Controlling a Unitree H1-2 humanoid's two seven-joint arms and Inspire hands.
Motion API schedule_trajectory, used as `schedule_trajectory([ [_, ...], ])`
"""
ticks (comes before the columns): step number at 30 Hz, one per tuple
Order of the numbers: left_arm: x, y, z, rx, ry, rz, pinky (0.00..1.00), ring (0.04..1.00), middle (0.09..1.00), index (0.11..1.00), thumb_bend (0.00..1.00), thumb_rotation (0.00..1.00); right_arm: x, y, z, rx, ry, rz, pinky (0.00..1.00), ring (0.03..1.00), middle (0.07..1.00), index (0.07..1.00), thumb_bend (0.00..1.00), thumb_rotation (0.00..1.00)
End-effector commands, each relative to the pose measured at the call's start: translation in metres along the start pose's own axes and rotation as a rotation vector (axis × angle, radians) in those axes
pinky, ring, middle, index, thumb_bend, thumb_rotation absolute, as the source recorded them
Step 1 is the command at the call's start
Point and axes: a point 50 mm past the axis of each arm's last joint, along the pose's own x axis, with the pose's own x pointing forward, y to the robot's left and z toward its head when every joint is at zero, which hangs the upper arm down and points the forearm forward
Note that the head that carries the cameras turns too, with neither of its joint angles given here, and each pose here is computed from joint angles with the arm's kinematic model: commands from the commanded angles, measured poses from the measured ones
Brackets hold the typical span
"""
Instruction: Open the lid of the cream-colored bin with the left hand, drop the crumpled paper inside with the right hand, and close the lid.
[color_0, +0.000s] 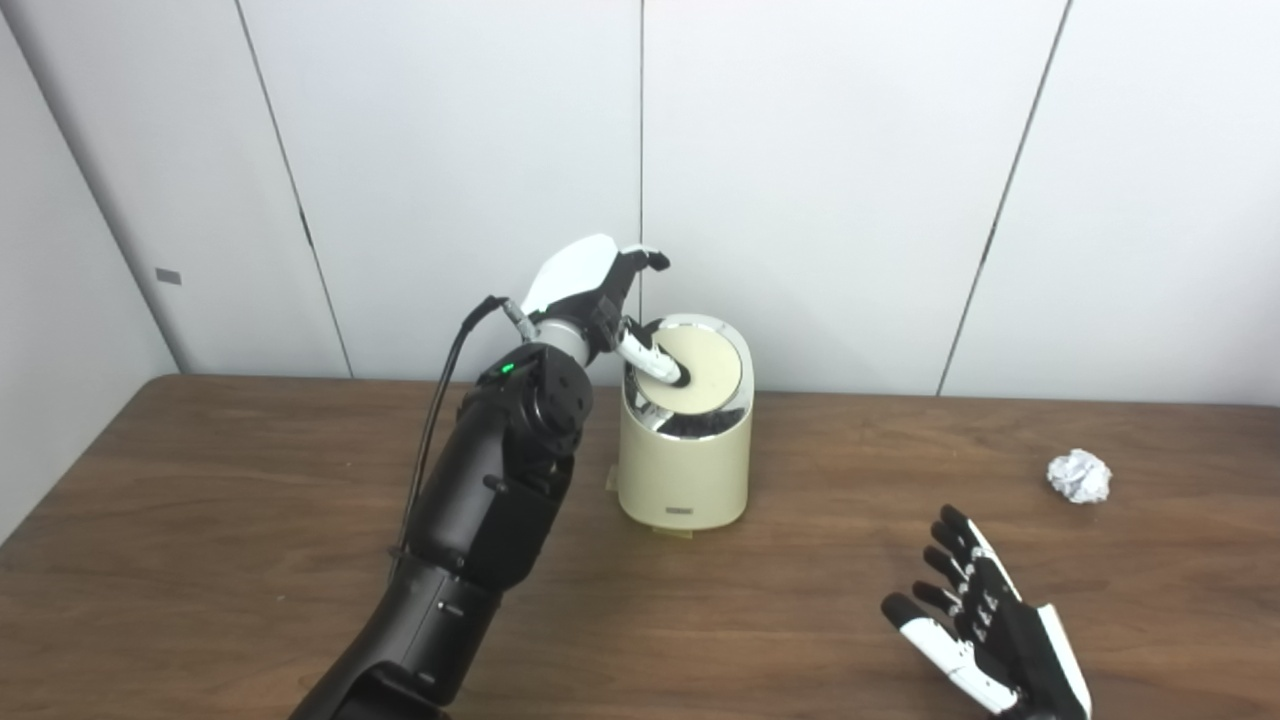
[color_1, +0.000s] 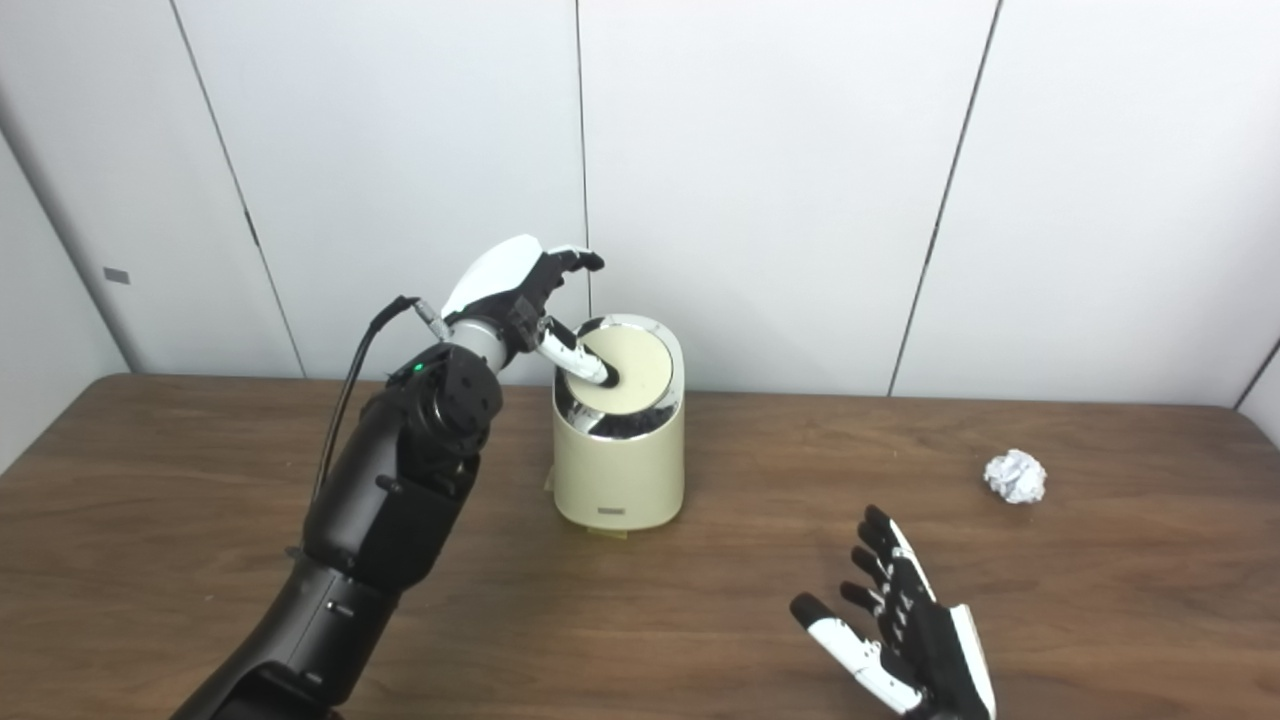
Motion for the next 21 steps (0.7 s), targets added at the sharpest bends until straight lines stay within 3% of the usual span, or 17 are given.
schedule_trajectory([
  [1,0.006,0.03,0.026,0.055,-0.048,0.078,0.65,0.812,0.875,0.884,0.88,0.01,-0.001,-0.001,0.015,0.0,-0.067,0.005,0.81,0.906,0.933,0.927,0.83,0.48],
  [4,0.007,0.022,0.029,0.147,-0.051,0.072,0.64,0.801,0.867,0.889,0.89,0.0,-0.002,0.0,0.018,0.013,-0.065,0.006,0.81,0.907,0.933,0.926,0.84,0.48],
  [11,0.006,-0.006,0.035,0.349,-0.102,0.067,0.78,0.838,0.87,0.881,0.93,0.0,-0.005,0.002,0.022,0.05,-0.057,-0.001,0.85,0.916,0.933,0.921,0.86,0.47],
  [16,0.003,-0.029,0.036,0.495,-0.15,0.05,0.81,0.872,0.889,0.892,0.95,0.0,-0.007,0.004,0.026,0.068,-0.058,0.002,0.84,0.922,0.936,0.924,0.87,0.47],
  [21,0.0,-0.042,0.037,0.554,-0.175,0.025,0.83,0.899,0.905,0.896,0.98,0.0,-0.008,0.005,0.028,0.067,-0.056,-0.009,0.87,0.928,0.942,0.924,0.87,0.47],
])
